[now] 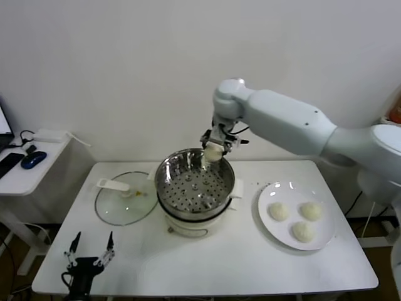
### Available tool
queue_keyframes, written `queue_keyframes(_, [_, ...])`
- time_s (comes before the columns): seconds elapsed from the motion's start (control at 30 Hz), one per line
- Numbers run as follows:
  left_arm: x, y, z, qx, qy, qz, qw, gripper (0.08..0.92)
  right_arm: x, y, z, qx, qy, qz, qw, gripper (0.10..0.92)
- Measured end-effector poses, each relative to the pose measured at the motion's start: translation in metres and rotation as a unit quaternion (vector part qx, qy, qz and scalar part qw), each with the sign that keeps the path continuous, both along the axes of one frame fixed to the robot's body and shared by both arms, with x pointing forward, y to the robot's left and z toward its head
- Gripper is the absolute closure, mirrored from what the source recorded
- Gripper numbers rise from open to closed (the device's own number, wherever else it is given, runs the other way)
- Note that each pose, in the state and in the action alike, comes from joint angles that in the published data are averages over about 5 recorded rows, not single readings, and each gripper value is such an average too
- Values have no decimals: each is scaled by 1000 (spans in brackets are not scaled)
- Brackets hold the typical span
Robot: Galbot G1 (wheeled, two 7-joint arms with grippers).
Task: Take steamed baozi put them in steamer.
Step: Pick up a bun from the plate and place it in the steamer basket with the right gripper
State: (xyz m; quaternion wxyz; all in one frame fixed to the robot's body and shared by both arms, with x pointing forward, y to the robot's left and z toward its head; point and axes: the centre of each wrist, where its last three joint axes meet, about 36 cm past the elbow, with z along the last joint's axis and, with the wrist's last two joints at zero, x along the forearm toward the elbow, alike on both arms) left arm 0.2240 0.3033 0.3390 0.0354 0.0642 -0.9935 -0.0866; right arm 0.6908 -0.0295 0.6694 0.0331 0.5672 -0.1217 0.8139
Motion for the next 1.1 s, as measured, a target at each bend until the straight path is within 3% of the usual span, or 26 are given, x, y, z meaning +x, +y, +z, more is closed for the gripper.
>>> queue_keyframes(0.57, [-4,6,-2,-4,4,6,1000,177,-6,52,-62,-47,-7,60,997,325])
queue_keyframes(1.1, [0,5,-4,-9,5,8,1000,177,1,61,-87,-59,-12,69,996,324])
